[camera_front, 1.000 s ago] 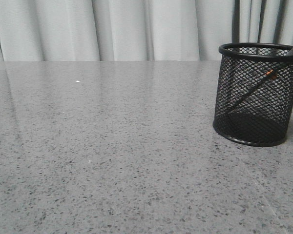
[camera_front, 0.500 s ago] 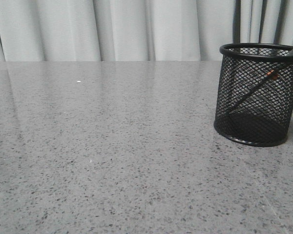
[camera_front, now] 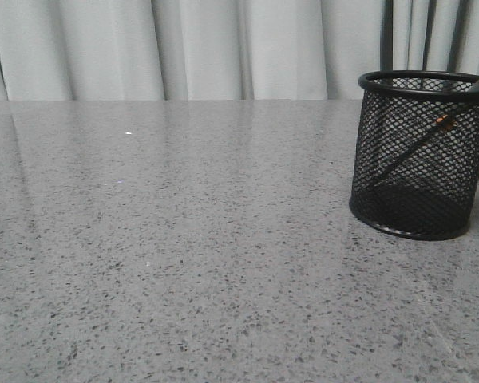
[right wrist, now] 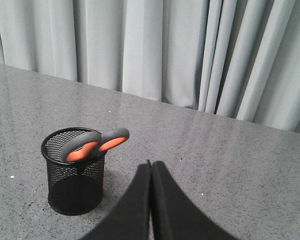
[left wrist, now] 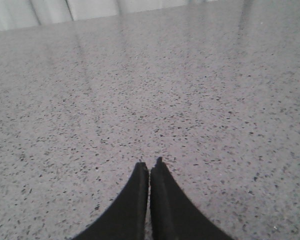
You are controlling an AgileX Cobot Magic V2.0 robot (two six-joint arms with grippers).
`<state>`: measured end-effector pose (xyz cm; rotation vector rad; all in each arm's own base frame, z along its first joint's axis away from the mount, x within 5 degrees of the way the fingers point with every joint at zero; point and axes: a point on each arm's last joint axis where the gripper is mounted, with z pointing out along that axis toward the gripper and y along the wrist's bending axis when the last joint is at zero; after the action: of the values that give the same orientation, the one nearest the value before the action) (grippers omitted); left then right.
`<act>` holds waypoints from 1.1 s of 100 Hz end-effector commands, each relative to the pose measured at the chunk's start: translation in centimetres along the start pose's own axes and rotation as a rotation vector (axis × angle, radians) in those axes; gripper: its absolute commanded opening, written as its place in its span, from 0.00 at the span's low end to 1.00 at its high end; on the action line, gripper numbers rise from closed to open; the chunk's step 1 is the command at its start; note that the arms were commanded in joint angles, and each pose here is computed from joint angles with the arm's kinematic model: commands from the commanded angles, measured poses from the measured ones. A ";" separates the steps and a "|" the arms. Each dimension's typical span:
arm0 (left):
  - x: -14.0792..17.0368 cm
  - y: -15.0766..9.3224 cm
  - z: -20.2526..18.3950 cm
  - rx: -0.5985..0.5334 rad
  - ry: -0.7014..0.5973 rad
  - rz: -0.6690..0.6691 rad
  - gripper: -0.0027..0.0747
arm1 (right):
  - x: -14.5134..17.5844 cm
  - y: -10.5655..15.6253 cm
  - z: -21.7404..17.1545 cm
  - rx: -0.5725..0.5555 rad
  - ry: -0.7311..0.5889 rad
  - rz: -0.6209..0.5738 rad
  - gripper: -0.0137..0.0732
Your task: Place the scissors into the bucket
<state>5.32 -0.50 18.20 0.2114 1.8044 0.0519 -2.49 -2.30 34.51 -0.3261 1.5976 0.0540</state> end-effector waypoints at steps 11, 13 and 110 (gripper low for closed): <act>0.9 -0.1 0.3 -0.015 -0.023 -0.015 0.01 | -1.3 -0.1 0.2 0.014 -0.075 -0.017 0.08; 0.9 -0.1 0.3 -0.015 -0.023 -0.015 0.01 | -1.3 -0.1 0.2 0.014 -0.075 -0.017 0.08; 0.9 -0.1 0.3 -0.015 -0.023 -0.015 0.01 | 6.9 1.7 7.1 0.274 -0.104 0.134 0.08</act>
<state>5.32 -0.45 18.20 0.2032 1.8055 0.0584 2.65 -0.45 27.54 -0.1170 1.6452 -0.0859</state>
